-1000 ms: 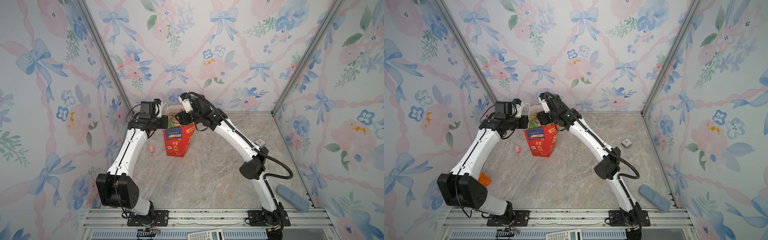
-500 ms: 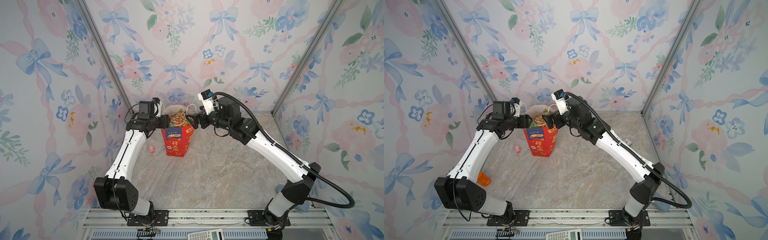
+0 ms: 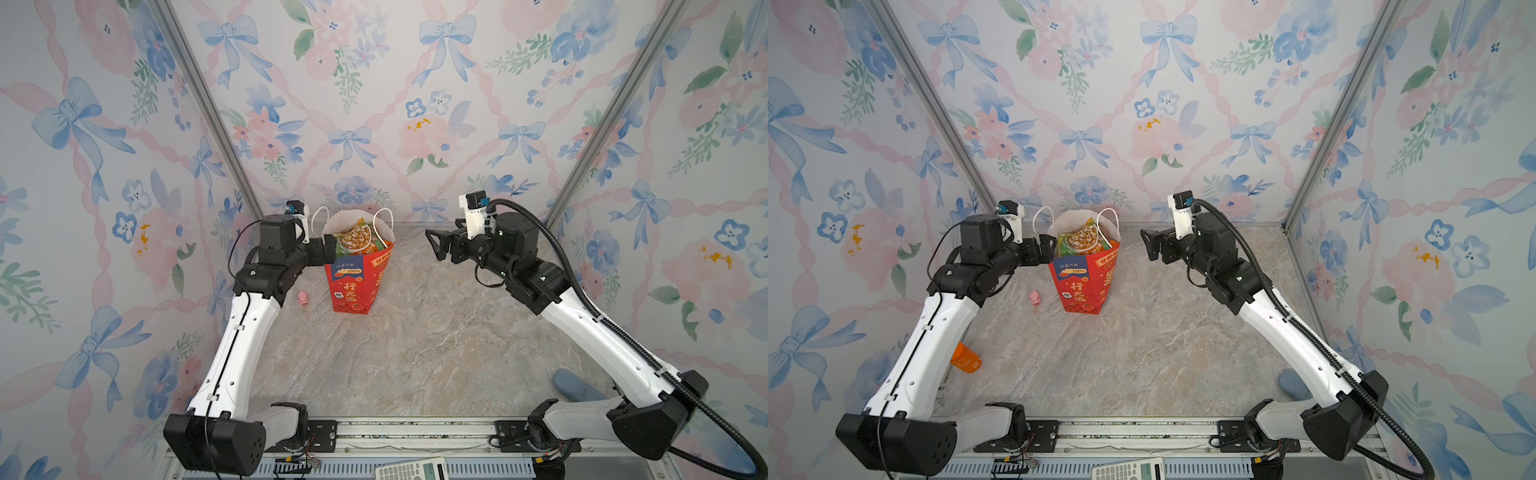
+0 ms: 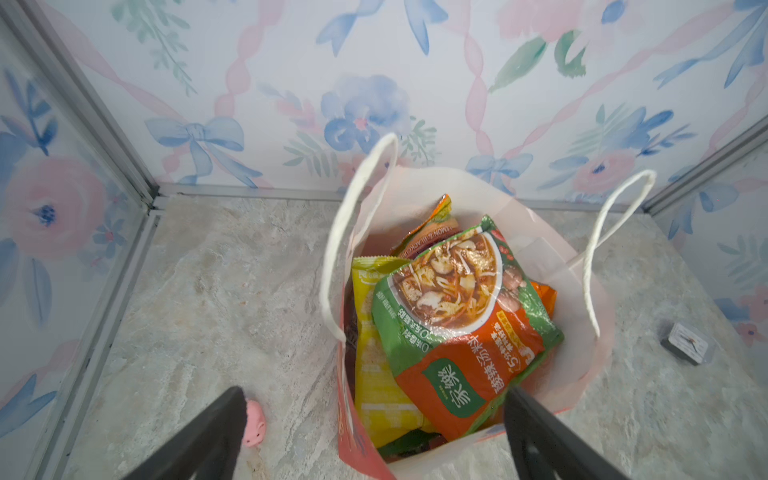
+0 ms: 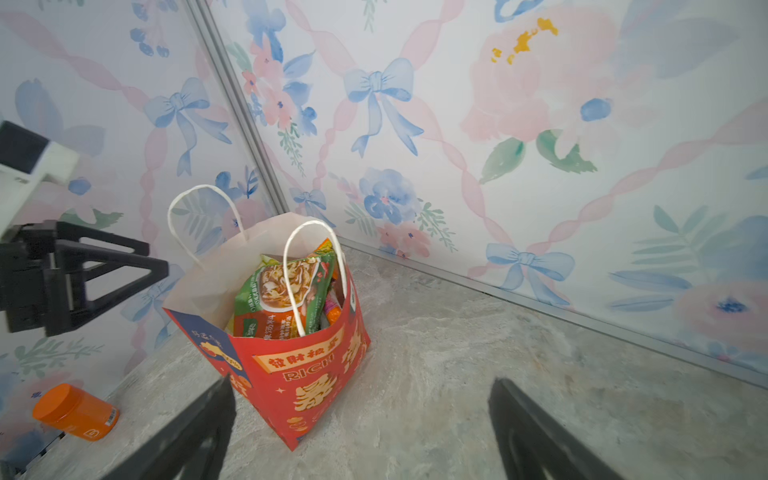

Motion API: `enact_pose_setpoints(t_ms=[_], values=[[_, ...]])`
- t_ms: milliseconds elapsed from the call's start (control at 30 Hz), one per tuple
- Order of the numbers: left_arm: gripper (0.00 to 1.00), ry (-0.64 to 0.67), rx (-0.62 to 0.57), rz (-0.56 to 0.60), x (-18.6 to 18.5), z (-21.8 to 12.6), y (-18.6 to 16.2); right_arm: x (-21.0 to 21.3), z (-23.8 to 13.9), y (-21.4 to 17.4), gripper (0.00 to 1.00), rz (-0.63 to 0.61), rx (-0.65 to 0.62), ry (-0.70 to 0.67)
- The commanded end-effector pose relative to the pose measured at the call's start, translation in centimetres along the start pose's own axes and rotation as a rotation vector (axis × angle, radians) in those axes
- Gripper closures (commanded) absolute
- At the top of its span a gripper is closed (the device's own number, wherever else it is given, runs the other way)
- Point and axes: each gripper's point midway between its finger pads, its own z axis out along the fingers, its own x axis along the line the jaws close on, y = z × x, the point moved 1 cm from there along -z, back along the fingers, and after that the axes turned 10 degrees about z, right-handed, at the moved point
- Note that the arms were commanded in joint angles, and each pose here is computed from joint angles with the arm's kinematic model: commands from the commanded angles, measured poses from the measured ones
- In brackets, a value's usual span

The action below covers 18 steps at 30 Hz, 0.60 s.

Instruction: Place the snacks into the paper bag

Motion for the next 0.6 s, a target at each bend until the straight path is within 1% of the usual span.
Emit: enact_pose_setpoints(t_ms=[0, 133, 200, 233, 267, 333, 367, 433, 500, 567], values=[[0.02, 0.114, -0.220, -0.060, 1.9, -3.9, 2.1, -4.2, -0.5, -2.6, 0.04, 0.051, 0.023, -0.107], [0.02, 0.186, -0.442, -0.114, 3.1, -7.9, 0.8, -9.8, -1.7, -6.6, 0.03, 0.063, 0.047, -0.260], [0.02, 0.224, -0.534, -0.152, 3.8, -8.9, -0.9, -12.6, -2.5, -8.6, 0.04, 0.067, 0.040, -0.348], [0.02, 0.242, -0.531, -0.167, 4.1, -8.0, -2.7, -13.9, -2.9, -9.5, 0.03, 0.073, 0.035, -0.385], [0.02, 0.259, -0.563, -0.184, 4.4, -8.4, -3.9, -15.2, -3.5, -10.5, 0.04, 0.074, 0.023, -0.424], [0.02, 0.287, -0.560, -0.212, 5.0, -7.6, -6.1, -17.2, -4.7, -11.8, 0.03, 0.053, -0.006, -0.493], [0.02, 0.299, -0.544, -0.215, 5.2, -7.0, -7.3, -18.0, -5.3, -12.4, 0.03, 0.023, -0.022, -0.521], [0.02, 0.340, -0.498, -0.204, 5.7, -5.9, -9.3, -19.5, -6.4, -13.5, 0.03, -0.030, -0.053, -0.592], [0.02, 0.415, -0.444, -0.176, 6.7, -4.8, -11.6, -21.0, -7.2, -14.6, 0.03, -0.051, -0.074, -0.633], [0.02, 0.466, -0.437, -0.171, 7.4, -4.1, -12.9, -22.0, -7.5, -15.7, 0.04, -0.077, -0.081, -0.662]])
